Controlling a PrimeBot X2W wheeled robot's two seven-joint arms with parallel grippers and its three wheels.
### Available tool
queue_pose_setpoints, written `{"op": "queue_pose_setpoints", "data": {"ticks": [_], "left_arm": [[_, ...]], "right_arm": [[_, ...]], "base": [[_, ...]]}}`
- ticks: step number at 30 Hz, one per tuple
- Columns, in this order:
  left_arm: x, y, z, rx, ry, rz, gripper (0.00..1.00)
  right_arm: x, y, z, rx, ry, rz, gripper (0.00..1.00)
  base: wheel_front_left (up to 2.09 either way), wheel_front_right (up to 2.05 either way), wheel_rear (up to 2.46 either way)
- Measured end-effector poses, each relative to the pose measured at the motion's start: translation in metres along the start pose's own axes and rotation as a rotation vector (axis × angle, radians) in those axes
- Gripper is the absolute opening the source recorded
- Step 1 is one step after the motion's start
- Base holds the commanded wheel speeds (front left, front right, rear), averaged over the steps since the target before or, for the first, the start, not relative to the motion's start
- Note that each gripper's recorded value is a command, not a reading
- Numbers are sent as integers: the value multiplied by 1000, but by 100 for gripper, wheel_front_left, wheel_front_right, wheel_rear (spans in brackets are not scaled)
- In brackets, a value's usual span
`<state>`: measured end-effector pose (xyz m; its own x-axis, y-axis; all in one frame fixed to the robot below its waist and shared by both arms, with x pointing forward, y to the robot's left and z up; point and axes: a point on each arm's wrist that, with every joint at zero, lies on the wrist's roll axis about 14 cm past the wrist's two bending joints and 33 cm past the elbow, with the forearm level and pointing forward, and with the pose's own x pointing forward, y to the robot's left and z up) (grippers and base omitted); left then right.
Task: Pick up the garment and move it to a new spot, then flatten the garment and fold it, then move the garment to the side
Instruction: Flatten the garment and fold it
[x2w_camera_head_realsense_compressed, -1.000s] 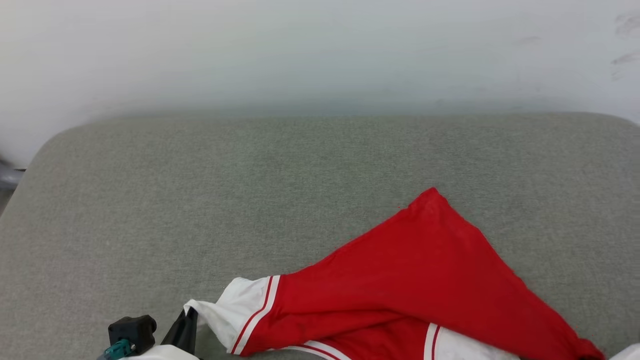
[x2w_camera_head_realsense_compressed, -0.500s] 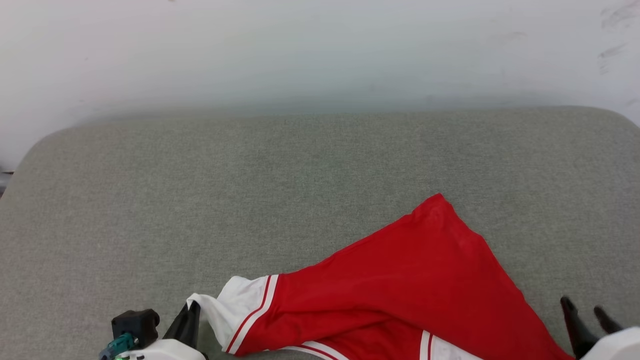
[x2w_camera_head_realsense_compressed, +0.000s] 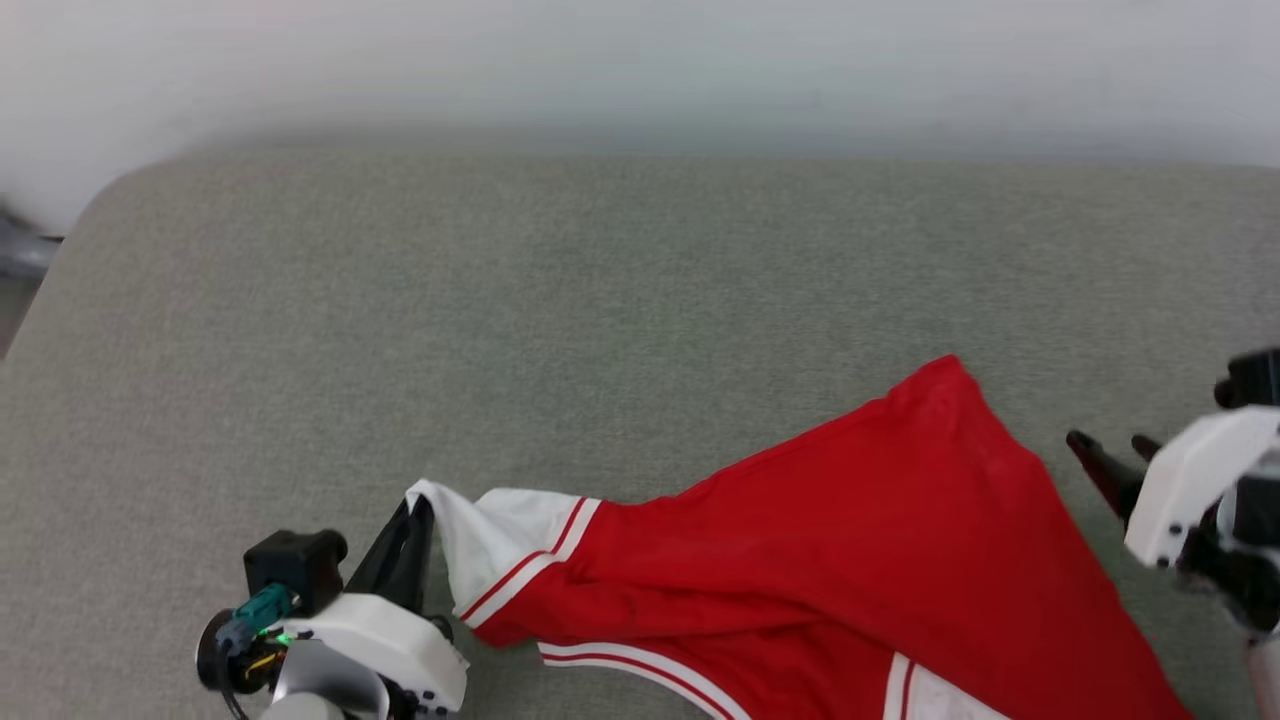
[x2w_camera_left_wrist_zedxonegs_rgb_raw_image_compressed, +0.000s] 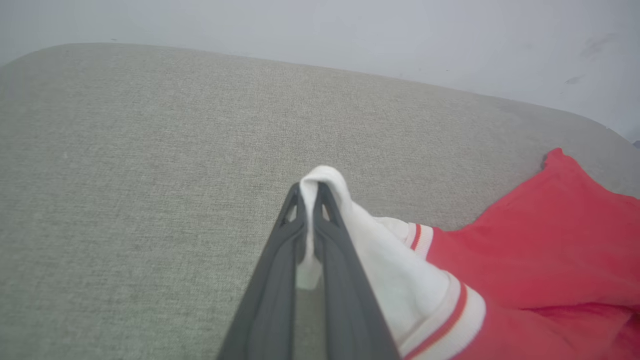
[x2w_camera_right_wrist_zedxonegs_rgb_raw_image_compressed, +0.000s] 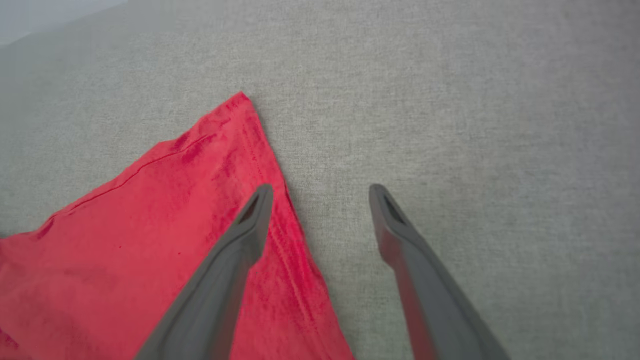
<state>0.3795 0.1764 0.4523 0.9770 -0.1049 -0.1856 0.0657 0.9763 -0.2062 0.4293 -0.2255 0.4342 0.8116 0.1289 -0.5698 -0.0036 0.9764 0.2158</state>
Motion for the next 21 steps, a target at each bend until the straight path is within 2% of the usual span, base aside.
{"op": "queue_pose_setpoints", "data": {"ticks": [6,11,20,21], "left_arm": [[10,0,7,6,-26,-4,0],[18,6,4,3,-27,13,0],[25,18,-9,-9,-7,56,0],[25,20,-11,-9,-2,62,0]], "right_arm": [[39,23,6,-77,250,64,100],[72,49,6,-154,367,112,100],[103,61,-42,-222,623,146,100],[103,61,-46,-221,644,147,57]], "base": [[0,0,0],[0,0,0],[0,0,0],[0,0,0]]}}
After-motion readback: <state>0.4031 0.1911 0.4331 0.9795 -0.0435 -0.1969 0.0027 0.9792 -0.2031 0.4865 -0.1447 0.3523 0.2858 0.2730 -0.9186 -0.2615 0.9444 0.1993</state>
